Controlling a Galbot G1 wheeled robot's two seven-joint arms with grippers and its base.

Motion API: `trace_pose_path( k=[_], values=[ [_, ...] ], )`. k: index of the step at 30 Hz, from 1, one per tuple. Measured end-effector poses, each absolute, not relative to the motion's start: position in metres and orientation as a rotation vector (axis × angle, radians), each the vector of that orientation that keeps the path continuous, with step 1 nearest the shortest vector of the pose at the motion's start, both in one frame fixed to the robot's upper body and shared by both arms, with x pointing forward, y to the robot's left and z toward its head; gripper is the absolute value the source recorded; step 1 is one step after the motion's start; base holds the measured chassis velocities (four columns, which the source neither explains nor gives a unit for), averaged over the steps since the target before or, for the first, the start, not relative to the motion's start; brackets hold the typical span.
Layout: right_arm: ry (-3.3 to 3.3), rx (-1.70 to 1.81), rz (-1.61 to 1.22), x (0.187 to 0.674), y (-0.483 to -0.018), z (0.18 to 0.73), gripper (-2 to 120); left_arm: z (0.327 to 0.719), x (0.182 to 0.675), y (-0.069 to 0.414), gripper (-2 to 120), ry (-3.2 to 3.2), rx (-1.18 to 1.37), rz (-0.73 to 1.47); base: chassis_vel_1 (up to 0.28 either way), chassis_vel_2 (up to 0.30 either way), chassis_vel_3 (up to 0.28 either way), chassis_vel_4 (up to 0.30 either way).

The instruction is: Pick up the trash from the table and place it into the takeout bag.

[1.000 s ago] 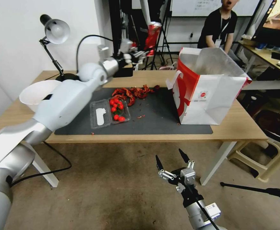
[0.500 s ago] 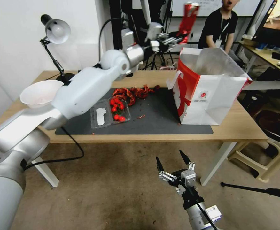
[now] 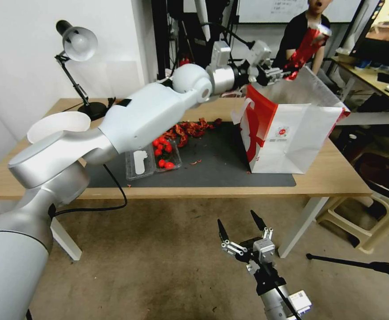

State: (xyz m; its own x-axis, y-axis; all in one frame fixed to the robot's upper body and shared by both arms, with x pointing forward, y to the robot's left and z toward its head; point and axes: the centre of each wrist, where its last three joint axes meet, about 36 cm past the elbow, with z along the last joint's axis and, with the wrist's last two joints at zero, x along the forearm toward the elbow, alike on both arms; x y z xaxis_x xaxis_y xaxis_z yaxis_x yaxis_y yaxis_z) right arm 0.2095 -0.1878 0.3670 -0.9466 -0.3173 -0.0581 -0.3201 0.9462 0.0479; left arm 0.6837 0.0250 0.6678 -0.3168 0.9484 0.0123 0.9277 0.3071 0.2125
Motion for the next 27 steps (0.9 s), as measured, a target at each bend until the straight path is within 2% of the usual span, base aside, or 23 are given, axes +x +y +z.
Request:
trace_pose_path(
  k=[3, 4, 6, 7, 10, 11, 13, 15, 17, 22, 24, 25, 27],
  values=[
    [3.048, -0.502, 0.088, 0.210, -0.188, 0.367, 100, 0.667, 0.684, 0.030, 50, 2.447, 1.754, 0.318, 0.000, 0.000, 0.000, 0.000],
    [3.048, -0.502, 0.088, 0.210, -0.188, 0.367, 100, 0.667, 0.684, 0.030, 50, 2.447, 1.754, 0.318, 0.000, 0.000, 0.000, 0.000],
    [3.045, -0.505, 0.091, 0.211, -0.186, 0.367, 100, 0.666, 0.685, 0.032, 59, 2.451, 1.747, 0.330, 0.000, 0.000, 0.000, 0.000],
    [3.045, -0.505, 0.091, 0.211, -0.186, 0.367, 100, 0.666, 0.685, 0.032, 59, 2.451, 1.747, 0.330, 0.000, 0.000, 0.000, 0.000],
    [3.045, -0.509, 0.097, 0.212, -0.185, 0.367, 100, 0.667, 0.683, 0.034, 75, 2.453, 1.727, 0.323, 0.000, 0.000, 0.000, 0.000],
    [3.045, -0.509, 0.097, 0.212, -0.185, 0.367, 100, 0.667, 0.683, 0.034, 75, 2.453, 1.727, 0.323, 0.000, 0.000, 0.000, 0.000],
    [3.046, -0.510, 0.096, 0.212, -0.185, 0.367, 100, 0.668, 0.683, 0.040, 85, 2.449, 1.715, 0.303, 0.000, 0.000, 0.000, 0.000],
    [3.046, -0.510, 0.095, 0.212, -0.185, 0.367, 100, 0.667, 0.683, 0.042, 86, 2.444, 1.712, 0.296, 0.000, 0.000, 0.000, 0.000],
    [3.044, -0.510, 0.093, 0.213, -0.185, 0.367, 100, 0.665, 0.683, 0.051, 97, 2.443, 1.693, 0.258, 0.000, 0.000, 0.000, 0.000],
    [3.044, -0.509, 0.092, 0.214, -0.185, 0.367, 100, 0.659, 0.678, 0.060, 100, 2.482, 1.610, 0.194, 0.000, 0.000, 0.000, 0.000],
    [3.044, -0.506, 0.094, 0.213, -0.185, 0.367, 100, 0.641, 0.656, 0.066, 100, 2.613, 1.364, 0.105, 0.000, 0.000, 0.000, 0.000],
    [3.044, -0.506, 0.094, 0.213, -0.185, 0.367, 100, 0.641, 0.656, 0.066, 100, 2.613, 1.364, 0.105, 0.000, 0.000, 0.000, 0.000],
    [3.045, -0.505, 0.089, 0.214, -0.185, 0.366, 100, 0.618, 0.629, 0.074, 100, 2.722, 1.151, 0.050, 0.000, 0.000, 0.000, 0.000]
  ],
)
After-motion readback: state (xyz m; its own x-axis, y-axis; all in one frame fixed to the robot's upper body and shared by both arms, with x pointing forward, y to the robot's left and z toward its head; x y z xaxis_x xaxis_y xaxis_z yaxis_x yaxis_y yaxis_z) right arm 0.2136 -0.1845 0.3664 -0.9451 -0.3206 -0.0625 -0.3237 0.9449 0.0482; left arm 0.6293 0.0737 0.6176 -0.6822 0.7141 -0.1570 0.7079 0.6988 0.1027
